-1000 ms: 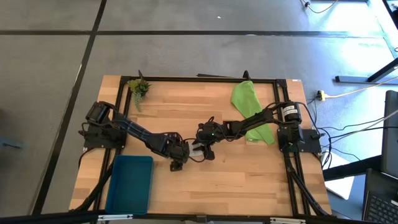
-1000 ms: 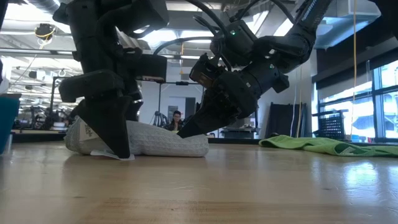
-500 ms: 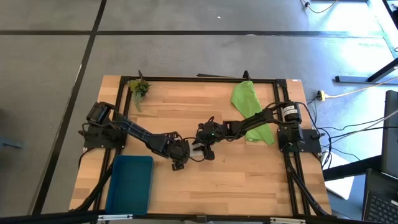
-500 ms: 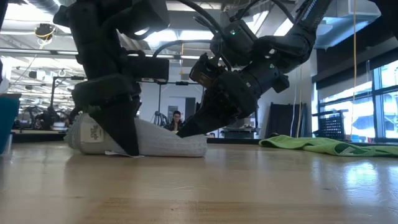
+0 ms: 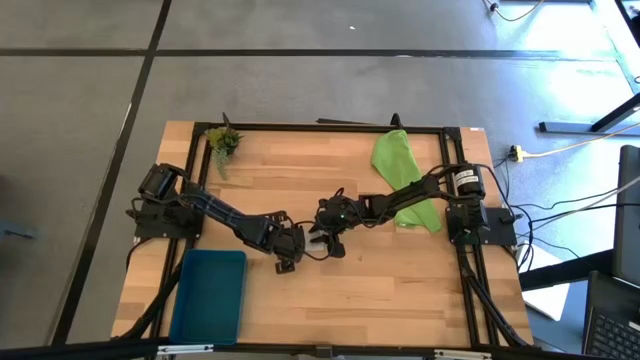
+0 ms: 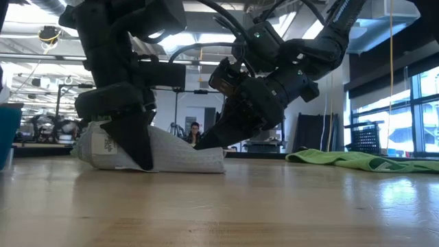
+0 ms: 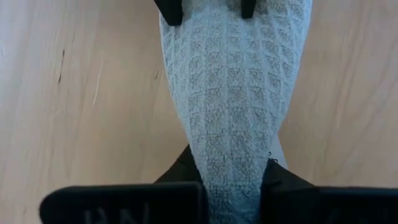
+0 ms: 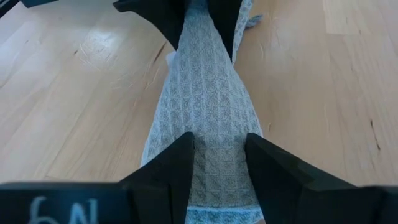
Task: Roll microfiber towels into tight, uniform cylinder then place into a basket
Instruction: Put the rolled gray towel into the blue bin
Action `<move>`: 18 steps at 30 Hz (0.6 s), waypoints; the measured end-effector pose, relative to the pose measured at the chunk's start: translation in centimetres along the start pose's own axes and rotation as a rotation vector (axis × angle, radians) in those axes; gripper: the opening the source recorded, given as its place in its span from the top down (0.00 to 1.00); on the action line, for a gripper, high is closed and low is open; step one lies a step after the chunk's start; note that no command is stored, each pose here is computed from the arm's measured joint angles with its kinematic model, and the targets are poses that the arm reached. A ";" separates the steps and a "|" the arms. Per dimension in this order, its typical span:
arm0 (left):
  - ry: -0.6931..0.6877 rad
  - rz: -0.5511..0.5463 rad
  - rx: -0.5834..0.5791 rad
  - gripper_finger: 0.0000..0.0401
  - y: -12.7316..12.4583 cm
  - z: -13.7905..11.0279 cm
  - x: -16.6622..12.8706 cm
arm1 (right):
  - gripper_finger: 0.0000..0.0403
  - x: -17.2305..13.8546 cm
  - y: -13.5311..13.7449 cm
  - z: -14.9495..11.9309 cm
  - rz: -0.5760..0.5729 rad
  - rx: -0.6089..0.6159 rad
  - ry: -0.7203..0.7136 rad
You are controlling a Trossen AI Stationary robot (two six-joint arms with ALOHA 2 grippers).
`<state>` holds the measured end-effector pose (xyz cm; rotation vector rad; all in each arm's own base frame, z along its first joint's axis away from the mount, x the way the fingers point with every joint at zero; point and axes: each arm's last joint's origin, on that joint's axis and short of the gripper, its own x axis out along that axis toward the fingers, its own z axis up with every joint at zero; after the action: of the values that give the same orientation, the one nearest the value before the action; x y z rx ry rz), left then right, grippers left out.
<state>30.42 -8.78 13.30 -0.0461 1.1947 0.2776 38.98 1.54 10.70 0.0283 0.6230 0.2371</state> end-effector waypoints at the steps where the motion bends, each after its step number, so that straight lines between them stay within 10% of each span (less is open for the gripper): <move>1: 0.000 -0.001 -0.001 0.91 0.0 0.0 0.0 | 0.63 0.0 0.0 0.0 0.000 0.001 0.000; 18: 0.000 -0.008 -0.003 0.91 0.0 0.0 0.0 | 0.63 0.0 0.2 0.0 0.029 0.073 -0.002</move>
<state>30.43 -8.83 13.31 -0.0537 1.1943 0.2730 38.97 1.74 10.73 0.1079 0.6294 0.2418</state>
